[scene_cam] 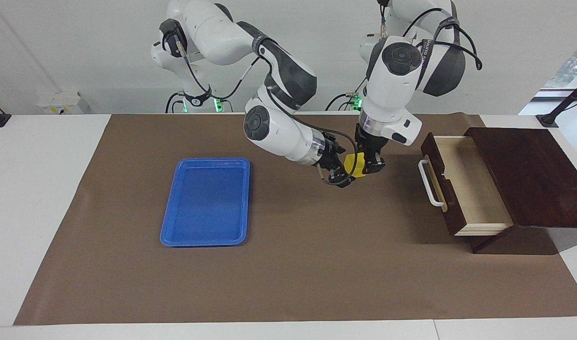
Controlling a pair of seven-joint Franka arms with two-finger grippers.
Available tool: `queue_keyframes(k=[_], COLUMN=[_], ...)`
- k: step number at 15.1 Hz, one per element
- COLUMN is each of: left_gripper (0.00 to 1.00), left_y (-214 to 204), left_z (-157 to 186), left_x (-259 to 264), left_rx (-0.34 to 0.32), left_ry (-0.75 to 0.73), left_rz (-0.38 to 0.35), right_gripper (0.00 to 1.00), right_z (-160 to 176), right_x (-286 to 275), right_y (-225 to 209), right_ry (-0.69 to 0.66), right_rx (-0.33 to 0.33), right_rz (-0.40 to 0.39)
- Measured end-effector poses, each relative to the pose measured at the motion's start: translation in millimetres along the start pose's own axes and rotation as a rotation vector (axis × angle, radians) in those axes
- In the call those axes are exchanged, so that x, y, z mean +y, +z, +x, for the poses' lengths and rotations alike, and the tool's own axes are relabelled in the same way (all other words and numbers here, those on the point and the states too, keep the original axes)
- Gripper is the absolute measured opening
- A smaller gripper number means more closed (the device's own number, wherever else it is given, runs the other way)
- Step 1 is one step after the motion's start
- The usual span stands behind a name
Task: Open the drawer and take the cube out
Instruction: 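Close the right gripper on the yellow cube beside the left gripper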
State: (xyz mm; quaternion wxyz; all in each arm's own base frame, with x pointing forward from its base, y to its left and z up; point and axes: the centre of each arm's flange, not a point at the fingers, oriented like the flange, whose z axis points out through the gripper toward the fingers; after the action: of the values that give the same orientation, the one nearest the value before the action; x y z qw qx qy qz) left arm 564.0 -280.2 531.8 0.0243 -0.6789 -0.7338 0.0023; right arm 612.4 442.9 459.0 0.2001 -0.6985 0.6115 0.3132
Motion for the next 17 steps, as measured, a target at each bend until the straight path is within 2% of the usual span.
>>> queue_keyframes(k=[4,15,17], left_gripper=[0.55,0.56,0.73], left_y=[5.5,4.3,11.4], left_z=[-2.0,-1.4,9.5], left_x=[-5.6,-5.1,-0.9], left_rx=[0.012,0.005,0.016], left_ry=[0.004,0.014,0.061], left_rz=[0.023,0.022,0.026], right_gripper=[0.56,0.56,0.56], right_z=[0.1,0.2,4.4], right_x=[-3.0,-3.6,-3.7], right_y=[-2.3,-4.9,-6.9], right_ry=[-0.016,-0.017,-0.011], right_rx=[0.026,0.027,0.031], right_rz=[0.016,0.013,-0.004])
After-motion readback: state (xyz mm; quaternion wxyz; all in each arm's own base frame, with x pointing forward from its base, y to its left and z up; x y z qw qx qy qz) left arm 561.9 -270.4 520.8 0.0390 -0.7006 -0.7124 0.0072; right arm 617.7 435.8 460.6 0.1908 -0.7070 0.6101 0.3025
